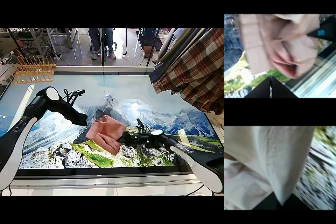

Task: Fold the clothes and pants, and hang the long-sleeved shirts on hangers.

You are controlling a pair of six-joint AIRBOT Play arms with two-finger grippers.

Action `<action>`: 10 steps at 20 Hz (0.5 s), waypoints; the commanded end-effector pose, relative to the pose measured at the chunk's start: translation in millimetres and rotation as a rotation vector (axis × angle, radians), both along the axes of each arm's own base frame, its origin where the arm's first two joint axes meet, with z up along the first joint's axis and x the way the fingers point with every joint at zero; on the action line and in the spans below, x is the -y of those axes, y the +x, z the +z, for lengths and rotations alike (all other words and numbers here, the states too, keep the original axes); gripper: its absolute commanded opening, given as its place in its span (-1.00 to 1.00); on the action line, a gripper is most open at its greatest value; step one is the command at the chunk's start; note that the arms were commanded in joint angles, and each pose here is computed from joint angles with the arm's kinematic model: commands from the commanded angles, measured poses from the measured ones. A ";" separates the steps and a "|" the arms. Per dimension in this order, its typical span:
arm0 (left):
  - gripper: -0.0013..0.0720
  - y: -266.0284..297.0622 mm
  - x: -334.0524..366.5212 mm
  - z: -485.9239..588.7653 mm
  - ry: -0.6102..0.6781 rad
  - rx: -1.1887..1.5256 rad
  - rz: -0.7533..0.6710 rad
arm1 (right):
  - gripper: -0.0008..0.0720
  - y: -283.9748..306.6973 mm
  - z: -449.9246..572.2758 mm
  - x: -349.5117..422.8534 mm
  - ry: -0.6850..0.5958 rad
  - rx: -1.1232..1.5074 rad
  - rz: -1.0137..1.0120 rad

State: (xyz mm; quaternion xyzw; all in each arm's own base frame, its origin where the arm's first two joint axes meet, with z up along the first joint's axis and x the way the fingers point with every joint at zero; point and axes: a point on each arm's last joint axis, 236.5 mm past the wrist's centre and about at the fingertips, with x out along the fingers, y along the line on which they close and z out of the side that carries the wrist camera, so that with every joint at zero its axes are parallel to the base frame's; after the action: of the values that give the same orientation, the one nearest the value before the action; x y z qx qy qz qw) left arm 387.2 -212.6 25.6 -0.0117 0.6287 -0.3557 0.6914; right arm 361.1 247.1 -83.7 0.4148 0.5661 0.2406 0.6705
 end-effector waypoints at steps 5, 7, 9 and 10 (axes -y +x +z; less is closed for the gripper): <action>-0.93 -29.5 -5.2 5.3 0.017 -0.090 -0.070 | -0.94 61.2 54.8 80.5 -0.168 0.150 -0.130; -0.93 -31.6 -6.1 9.3 0.018 -0.087 -0.074 | -0.94 67.9 95.0 142.9 -0.201 0.205 -0.264; -0.93 -33.4 -6.4 13.6 0.016 -0.081 -0.078 | -0.94 59.3 135.1 213.6 -0.228 0.243 -0.408; -0.93 -34.4 -6.6 16.2 0.016 -0.077 -0.080 | -0.94 49.2 148.4 250.7 -0.249 0.244 -0.480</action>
State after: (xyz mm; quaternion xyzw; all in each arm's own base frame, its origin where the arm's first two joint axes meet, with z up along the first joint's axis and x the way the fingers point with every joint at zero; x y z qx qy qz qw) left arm 357.9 -207.0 36.0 0.0015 0.6570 -0.3734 0.6549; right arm 430.9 82.2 26.9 0.4099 0.4344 0.1282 0.7918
